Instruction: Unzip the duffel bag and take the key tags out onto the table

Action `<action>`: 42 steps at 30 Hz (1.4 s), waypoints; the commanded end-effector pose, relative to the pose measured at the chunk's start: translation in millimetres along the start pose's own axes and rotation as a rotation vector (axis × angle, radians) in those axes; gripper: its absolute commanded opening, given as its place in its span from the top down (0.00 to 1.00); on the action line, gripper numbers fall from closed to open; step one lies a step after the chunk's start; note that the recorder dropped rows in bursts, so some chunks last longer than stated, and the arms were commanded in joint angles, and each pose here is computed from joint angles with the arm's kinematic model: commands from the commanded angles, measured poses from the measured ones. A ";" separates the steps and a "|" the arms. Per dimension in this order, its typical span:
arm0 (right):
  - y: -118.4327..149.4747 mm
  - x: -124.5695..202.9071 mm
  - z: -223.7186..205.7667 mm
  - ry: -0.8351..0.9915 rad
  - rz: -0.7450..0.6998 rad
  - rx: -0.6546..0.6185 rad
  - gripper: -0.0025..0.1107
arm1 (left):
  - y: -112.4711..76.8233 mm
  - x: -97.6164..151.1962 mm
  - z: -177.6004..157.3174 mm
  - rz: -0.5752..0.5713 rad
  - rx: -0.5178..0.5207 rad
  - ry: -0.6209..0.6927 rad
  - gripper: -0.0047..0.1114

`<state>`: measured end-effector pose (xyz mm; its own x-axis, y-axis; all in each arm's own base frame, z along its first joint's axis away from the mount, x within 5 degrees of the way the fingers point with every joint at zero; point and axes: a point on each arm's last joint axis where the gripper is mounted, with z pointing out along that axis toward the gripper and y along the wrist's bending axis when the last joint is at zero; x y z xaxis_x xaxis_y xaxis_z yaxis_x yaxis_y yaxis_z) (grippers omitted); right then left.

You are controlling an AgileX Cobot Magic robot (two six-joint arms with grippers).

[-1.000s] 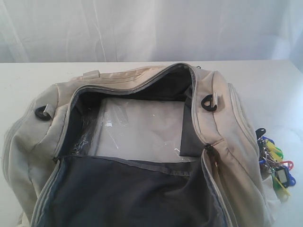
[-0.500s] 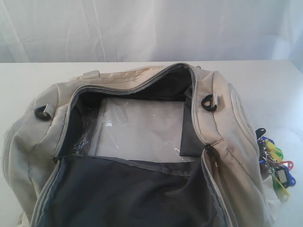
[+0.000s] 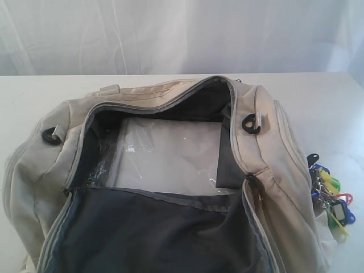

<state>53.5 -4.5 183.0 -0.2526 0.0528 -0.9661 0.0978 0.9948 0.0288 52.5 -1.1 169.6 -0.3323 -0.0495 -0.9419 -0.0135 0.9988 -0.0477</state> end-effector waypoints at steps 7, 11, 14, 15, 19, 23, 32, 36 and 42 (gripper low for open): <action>0.3 0.8 0.0 -0.004 0.003 -0.004 0.98 | 0.9 0.5 0.3 -0.011 -0.014 -0.009 0.96; 0.3 0.8 0.0 -0.004 0.003 -0.004 0.98 | 0.9 0.5 0.3 -0.011 -0.015 -0.009 0.96; 0.3 0.8 0.0 -0.004 0.003 -0.004 0.98 | 1.0 0.5 0.3 -0.012 -0.017 -0.010 0.96; 0.3 0.8 0.0 -0.004 0.003 -0.004 0.98 | 1.2 0.5 0.3 -0.013 -0.020 -0.010 0.96; 0.3 0.8 0.0 -0.004 0.003 -0.004 0.98 | 2.2 0.4 0.3 -0.019 -0.038 -0.011 0.96; 0.3 0.8 0.0 -0.004 0.003 -0.004 0.98 | 3.2 0.4 0.2 -0.026 -0.057 -0.012 0.96; 0.3 0.8 0.0 -0.004 0.003 -0.004 0.98 | 3.6 0.4 0.2 -0.028 -0.063 -0.012 0.96; 0.3 0.8 0.0 -0.004 0.003 -0.004 0.98 | 3.6 0.4 0.2 -0.028 -0.063 -0.012 0.96; 0.3 0.8 0.0 -0.004 0.003 -0.004 0.98 | 3.6 0.4 0.2 -0.028 -0.063 -0.012 0.96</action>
<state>53.5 -4.5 183.0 -0.2526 0.0528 -0.9661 0.0978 0.9948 0.0288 52.6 2.4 169.9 -0.3247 -0.0710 -0.9431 -0.0793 0.9957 -0.0477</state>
